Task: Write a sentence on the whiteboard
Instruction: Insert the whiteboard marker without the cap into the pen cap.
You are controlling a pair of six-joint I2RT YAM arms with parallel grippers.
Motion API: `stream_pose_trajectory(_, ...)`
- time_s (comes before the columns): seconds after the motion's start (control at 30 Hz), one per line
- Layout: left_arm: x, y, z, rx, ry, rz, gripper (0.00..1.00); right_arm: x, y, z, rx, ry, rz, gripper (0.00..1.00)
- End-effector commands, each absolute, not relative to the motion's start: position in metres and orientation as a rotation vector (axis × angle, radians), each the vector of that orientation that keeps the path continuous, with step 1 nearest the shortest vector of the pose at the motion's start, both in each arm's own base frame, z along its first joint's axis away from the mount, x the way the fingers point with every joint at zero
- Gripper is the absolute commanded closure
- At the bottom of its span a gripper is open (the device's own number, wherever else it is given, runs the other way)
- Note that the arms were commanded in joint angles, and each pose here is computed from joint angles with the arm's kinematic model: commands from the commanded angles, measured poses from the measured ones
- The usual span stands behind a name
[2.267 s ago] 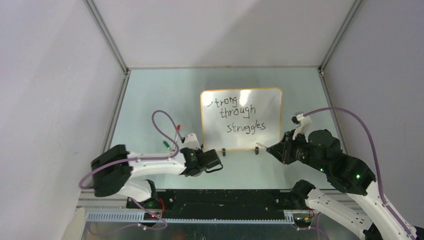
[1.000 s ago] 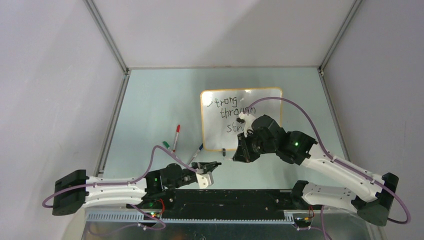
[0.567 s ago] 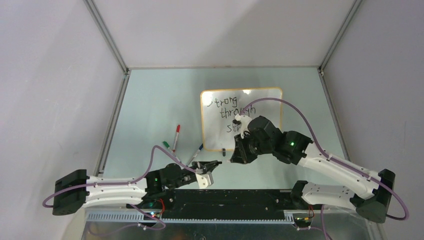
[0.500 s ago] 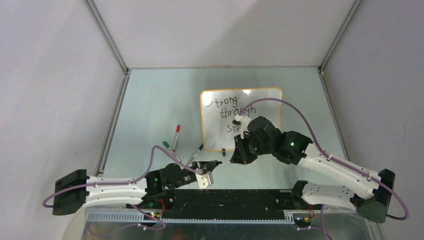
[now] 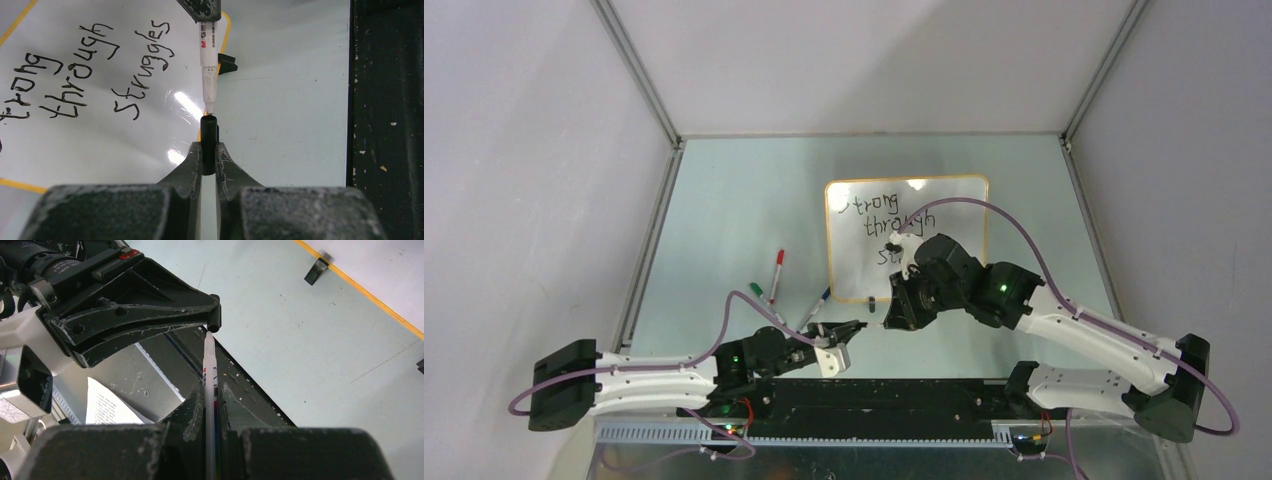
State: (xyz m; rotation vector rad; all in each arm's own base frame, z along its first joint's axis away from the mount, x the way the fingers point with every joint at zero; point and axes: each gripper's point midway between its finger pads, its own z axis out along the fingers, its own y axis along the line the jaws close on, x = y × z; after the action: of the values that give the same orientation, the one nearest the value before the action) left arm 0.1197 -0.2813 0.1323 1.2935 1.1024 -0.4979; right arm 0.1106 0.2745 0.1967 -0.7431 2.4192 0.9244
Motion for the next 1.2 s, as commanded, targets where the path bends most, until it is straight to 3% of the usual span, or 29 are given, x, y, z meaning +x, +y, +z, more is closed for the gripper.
stream_pose_trajectory(0.0, 0.118, -0.283, 0.149, 1.246, 1.046, -0.516, 1.00, 0.114, 0.280, 0.201, -0.733, 2.395, 0.938, 1.00)
stream_pose_trajectory(0.83, 0.112, -0.288, 0.149, 1.273, 1.032, -0.550, 1.00, 0.124, 0.302, 0.193, -0.709, 2.396, 0.959, 1.00)
stream_pose_trajectory(1.17, 0.110, -0.293, 0.168, 1.133, 1.056, -0.668, 1.00, 0.122, 0.315, 0.181, -0.763, 2.441, 0.753, 1.00)
